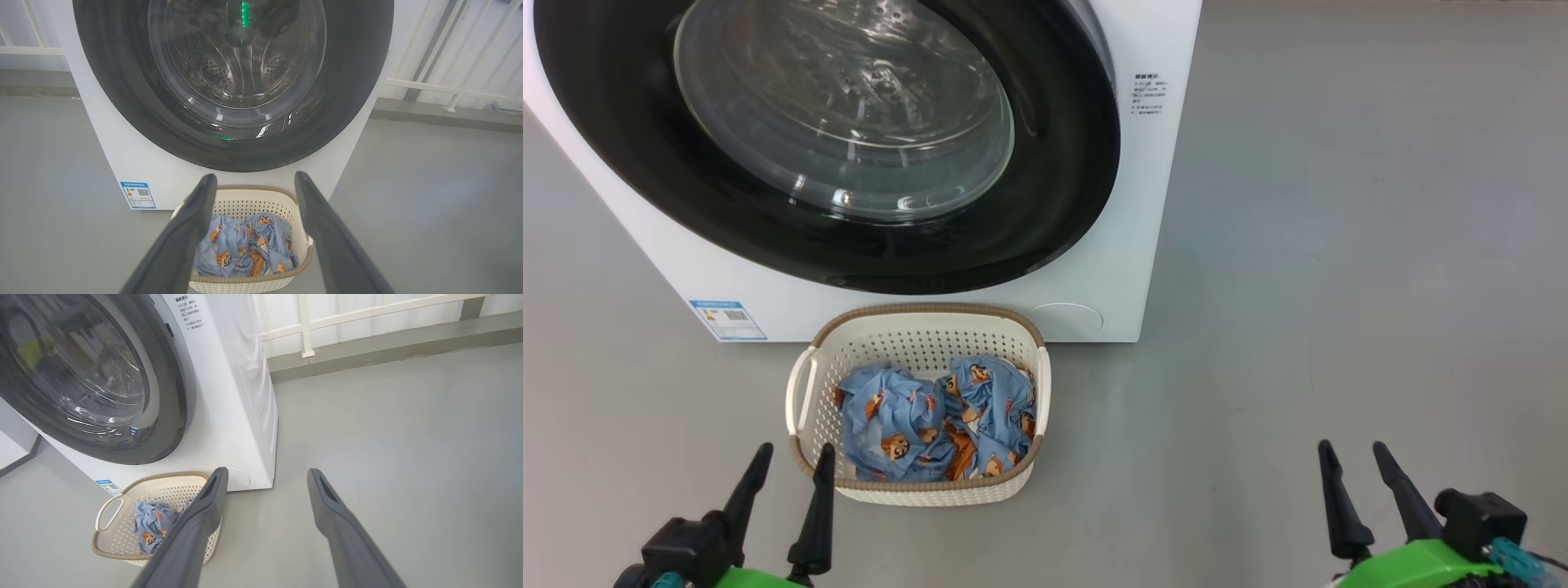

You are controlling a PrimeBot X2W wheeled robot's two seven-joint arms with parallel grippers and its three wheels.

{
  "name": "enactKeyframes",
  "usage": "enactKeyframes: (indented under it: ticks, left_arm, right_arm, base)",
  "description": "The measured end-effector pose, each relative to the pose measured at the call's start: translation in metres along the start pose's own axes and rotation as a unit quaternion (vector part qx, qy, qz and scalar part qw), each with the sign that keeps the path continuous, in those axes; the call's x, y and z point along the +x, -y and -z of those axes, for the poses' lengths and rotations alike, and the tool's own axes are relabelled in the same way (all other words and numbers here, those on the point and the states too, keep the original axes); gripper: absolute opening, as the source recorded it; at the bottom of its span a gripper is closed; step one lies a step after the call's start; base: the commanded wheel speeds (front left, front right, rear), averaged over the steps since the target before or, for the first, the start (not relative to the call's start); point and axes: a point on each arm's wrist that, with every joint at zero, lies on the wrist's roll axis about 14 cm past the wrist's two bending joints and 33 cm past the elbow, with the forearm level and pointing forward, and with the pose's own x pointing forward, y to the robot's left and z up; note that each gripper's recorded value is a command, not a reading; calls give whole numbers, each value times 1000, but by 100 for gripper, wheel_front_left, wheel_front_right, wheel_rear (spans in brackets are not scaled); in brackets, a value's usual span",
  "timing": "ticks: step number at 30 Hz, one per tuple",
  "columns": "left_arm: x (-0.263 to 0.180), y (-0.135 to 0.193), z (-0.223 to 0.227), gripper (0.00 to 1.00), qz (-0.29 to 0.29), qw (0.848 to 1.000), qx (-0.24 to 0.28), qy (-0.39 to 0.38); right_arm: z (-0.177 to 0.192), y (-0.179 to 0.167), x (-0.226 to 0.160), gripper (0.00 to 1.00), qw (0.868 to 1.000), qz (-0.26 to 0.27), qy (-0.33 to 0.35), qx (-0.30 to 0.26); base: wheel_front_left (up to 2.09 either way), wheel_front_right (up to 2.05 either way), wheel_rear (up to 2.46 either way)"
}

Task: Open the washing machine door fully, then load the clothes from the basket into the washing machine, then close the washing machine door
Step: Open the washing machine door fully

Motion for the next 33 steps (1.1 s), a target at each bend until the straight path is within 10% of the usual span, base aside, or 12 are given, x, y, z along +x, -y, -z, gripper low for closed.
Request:
enactKeyframes:
  ticks: [4,23,33]
  left_arm:
    - [0,2,0,100,0,1000,-4,1]
    - [5,5,4,100,3,1000,-12,-4]
    - [16,5,3,100,6,1000,-15,-1]
  right_arm:
    - [-11,-11,9,0,1000,-16,16,1]
    - [-127,-54,83,0,972,-78,167,143]
    - [-196,-73,120,0,913,-130,228,312]
  base:
    - [0,0,0]
    - [0,0,0]
    - [0,0,0]
